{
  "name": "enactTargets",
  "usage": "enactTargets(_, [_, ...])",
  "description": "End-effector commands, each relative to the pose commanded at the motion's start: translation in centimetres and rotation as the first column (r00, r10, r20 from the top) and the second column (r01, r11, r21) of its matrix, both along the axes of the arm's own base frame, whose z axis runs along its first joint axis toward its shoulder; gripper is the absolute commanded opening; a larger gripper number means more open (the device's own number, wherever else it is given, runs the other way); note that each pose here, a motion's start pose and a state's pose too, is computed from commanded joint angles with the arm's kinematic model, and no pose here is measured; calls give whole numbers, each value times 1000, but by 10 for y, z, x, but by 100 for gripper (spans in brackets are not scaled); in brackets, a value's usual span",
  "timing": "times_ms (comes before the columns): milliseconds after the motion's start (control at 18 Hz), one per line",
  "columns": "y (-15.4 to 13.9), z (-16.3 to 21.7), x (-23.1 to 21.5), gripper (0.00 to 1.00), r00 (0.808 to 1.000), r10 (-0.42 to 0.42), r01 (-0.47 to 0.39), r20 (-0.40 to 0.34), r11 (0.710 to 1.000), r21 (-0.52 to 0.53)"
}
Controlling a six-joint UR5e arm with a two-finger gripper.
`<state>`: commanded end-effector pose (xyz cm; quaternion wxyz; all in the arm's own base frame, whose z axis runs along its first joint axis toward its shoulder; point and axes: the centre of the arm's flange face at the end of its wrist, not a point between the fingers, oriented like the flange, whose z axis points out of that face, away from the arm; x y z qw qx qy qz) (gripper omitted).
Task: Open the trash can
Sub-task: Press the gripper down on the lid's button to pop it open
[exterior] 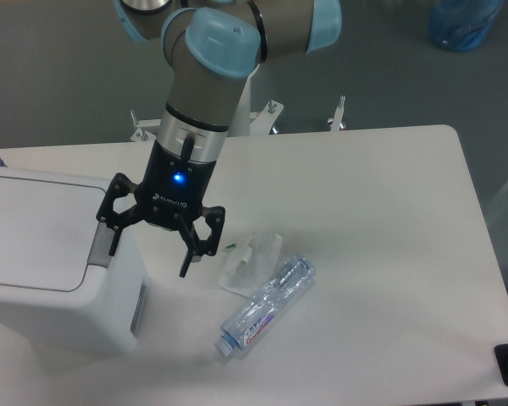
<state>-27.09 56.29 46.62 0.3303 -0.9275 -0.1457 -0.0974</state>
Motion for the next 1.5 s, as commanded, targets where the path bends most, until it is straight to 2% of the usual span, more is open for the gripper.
enactTargets(833, [-9,6,9,100,1000,3,-3,10,1000,7])
enactTargets(1500, [-10,-7,14,100,1000,1,-1,26,1000,-11])
